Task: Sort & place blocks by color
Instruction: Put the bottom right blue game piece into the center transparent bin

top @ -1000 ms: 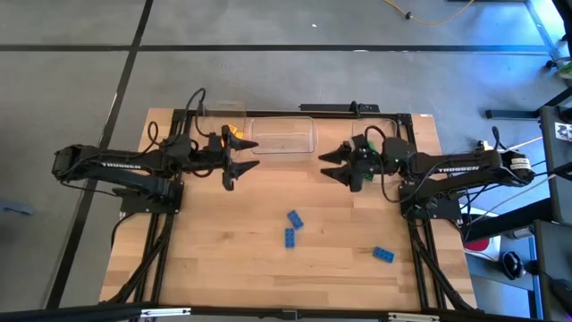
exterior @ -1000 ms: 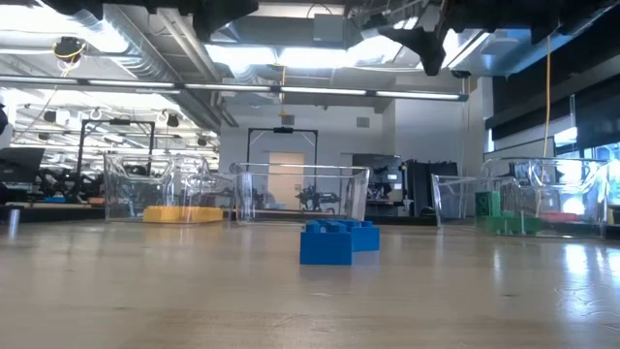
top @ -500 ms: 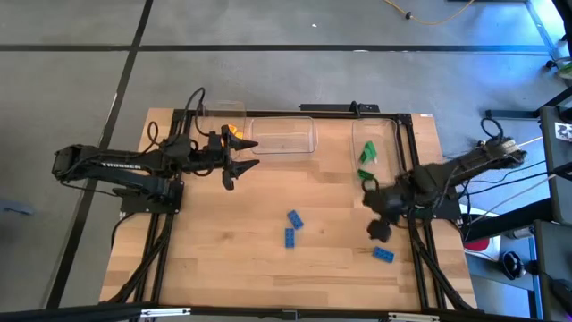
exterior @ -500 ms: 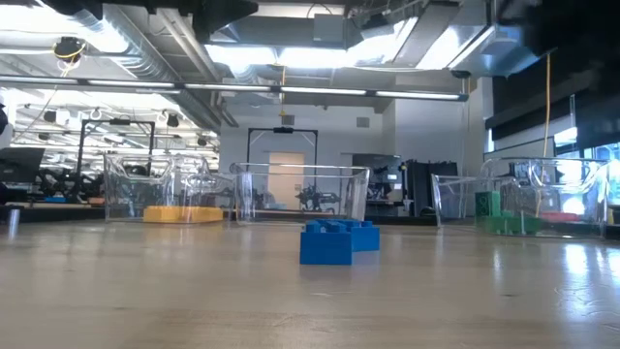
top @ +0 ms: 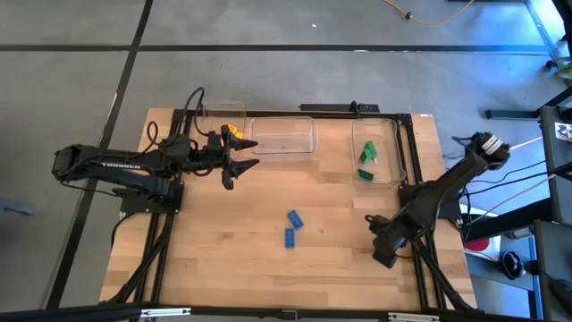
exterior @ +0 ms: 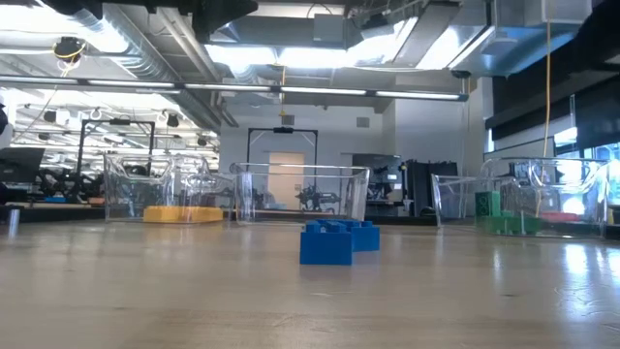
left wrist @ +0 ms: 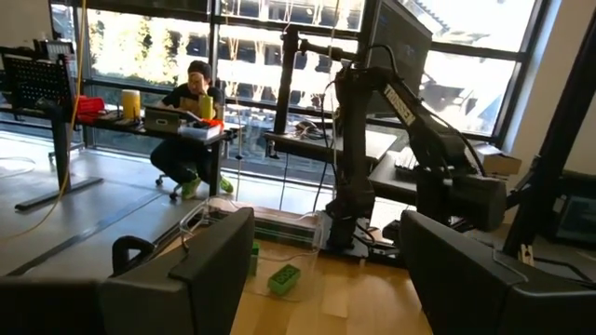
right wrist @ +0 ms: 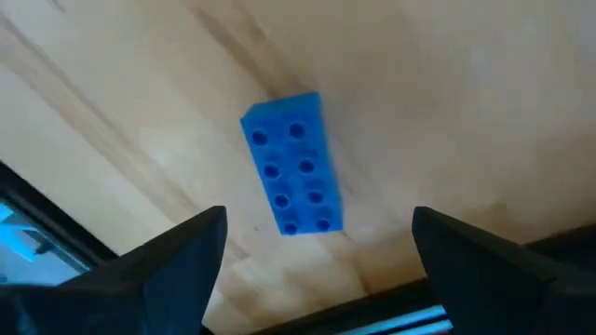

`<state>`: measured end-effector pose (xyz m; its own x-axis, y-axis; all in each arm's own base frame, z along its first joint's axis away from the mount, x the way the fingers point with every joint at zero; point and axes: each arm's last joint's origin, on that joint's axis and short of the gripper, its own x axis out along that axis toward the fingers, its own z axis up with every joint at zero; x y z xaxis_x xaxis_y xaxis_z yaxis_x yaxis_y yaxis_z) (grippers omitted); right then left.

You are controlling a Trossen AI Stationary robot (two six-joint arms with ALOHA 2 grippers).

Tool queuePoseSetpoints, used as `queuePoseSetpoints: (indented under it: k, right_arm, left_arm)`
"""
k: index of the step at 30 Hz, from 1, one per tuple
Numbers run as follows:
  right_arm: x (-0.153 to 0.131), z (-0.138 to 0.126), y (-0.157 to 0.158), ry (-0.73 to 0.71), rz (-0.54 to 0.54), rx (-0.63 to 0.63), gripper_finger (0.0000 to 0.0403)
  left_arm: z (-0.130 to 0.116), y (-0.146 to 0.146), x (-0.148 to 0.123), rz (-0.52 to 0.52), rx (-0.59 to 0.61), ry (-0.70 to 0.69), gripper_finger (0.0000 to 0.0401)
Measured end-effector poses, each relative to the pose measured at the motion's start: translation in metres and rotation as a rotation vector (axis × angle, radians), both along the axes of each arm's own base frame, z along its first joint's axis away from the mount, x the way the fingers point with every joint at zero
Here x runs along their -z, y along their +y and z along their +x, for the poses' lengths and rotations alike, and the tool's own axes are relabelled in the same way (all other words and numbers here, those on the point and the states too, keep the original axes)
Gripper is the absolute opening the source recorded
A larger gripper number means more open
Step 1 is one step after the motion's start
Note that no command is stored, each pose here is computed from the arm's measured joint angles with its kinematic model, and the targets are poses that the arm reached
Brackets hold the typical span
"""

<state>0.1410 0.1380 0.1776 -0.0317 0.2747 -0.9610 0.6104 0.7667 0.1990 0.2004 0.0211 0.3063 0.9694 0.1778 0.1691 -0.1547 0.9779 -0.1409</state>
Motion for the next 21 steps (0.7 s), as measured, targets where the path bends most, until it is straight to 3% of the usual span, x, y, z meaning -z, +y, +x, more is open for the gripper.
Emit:
queuePoseSetpoints:
  k: [15, 21]
  right_arm:
    - [0.046, 0.007, 0.025, 0.137, -0.066, -0.064, 0.0342]
    - [0.05, 0.008, 0.025, 0.165, -0.076, -0.068, 0.0302]
  left_arm:
    - [-0.001, 0.001, -0.002, -0.003, -0.024, -0.018, 0.026]
    - [-0.001, 0.002, -0.002, -0.011, -0.068, -0.024, 0.026]
